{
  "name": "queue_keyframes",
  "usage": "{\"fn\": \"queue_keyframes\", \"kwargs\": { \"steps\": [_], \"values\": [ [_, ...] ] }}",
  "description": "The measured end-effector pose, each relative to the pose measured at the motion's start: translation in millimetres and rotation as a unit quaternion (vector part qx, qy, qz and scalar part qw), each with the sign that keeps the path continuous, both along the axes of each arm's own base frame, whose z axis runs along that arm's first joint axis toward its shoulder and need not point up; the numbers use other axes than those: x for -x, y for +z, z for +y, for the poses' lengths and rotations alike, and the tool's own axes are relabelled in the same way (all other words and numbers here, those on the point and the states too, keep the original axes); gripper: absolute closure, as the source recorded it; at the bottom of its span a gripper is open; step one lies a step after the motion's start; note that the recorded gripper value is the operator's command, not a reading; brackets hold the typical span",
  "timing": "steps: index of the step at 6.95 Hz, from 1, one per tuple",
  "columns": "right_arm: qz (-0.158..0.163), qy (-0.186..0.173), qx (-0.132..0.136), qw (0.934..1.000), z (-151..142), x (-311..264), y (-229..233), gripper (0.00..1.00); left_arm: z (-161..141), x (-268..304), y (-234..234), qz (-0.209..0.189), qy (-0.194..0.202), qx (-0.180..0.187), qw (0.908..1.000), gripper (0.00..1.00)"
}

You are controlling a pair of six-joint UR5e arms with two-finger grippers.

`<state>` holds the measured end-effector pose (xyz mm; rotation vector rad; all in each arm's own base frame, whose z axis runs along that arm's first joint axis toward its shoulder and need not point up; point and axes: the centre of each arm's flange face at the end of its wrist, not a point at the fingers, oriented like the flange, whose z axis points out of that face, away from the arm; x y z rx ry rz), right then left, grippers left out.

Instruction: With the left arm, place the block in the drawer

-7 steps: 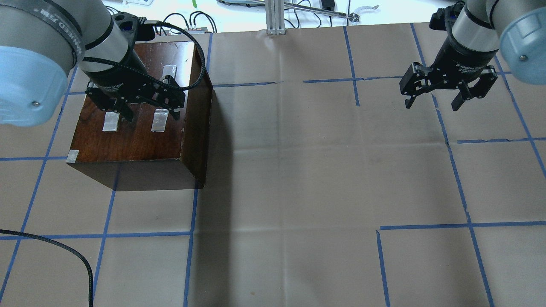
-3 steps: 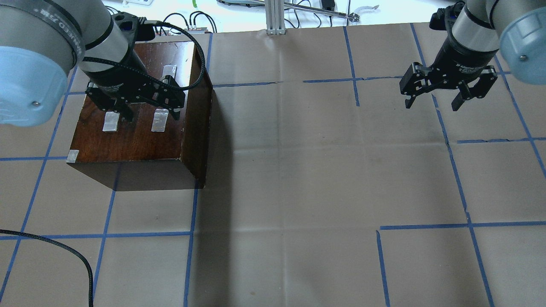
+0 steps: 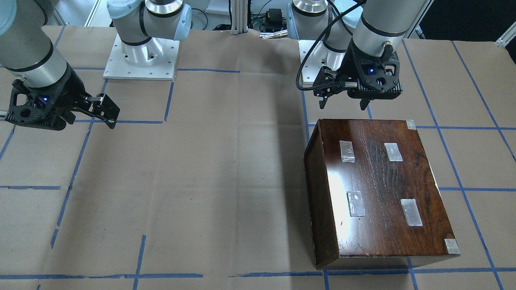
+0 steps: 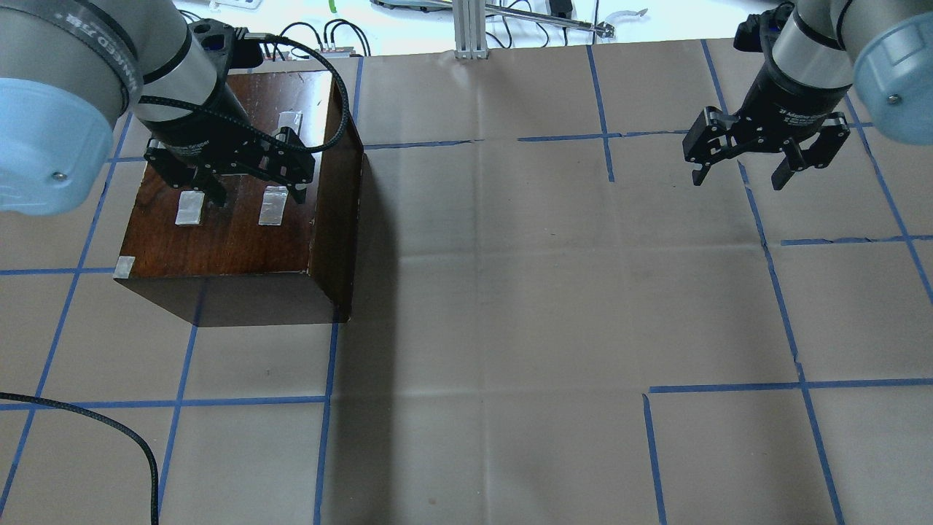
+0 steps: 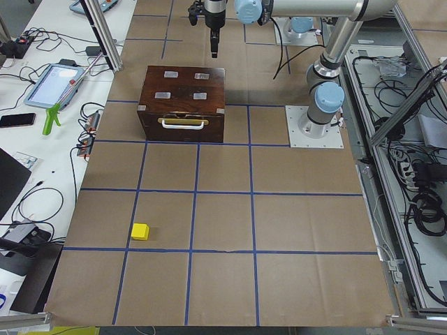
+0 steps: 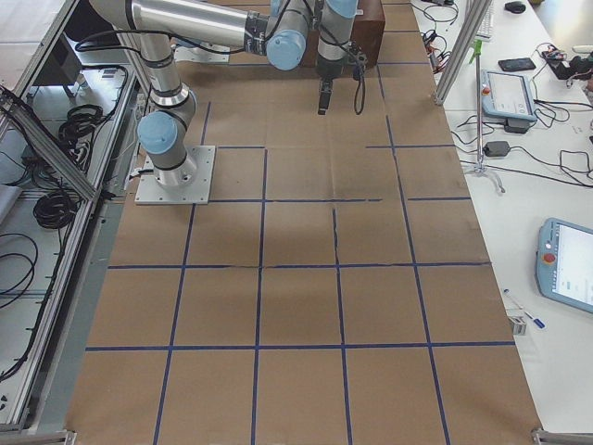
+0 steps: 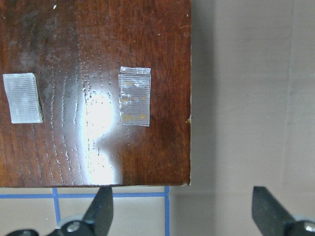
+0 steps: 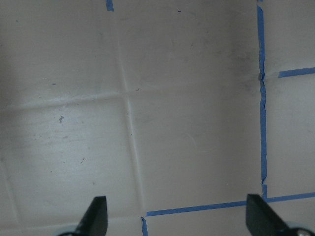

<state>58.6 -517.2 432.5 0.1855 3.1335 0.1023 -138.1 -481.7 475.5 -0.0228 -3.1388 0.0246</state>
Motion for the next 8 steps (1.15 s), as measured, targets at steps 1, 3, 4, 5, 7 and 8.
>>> {"fn": "queue_keyframes", "kwargs": {
  "steps": [1,3,4,5,7,8],
  "values": [
    [0.0,0.0,0.0,1.0,0,0,0,0.0,-2,-5,3,-0.001,0.001,0.005,1.0,0.01],
    [0.0,0.0,0.0,1.0,0,0,0,0.0,-11,-38,10,0.0,0.011,0.014,0.9998,0.01],
    [0.0,0.0,0.0,1.0,0,0,0,0.0,-17,-71,12,0.001,0.022,0.017,0.9996,0.01],
    [0.0,0.0,0.0,1.0,0,0,0,0.0,-21,-102,12,0.006,0.024,0.019,0.9995,0.01],
    [0.0,0.0,0.0,1.0,0,0,0,0.0,-29,-172,7,0.015,0.025,0.02,0.9994,0.01],
    [0.0,0.0,0.0,1.0,0,0,0,0.0,-34,-206,2,0.016,0.022,0.018,0.9995,0.01]
  ]
}}
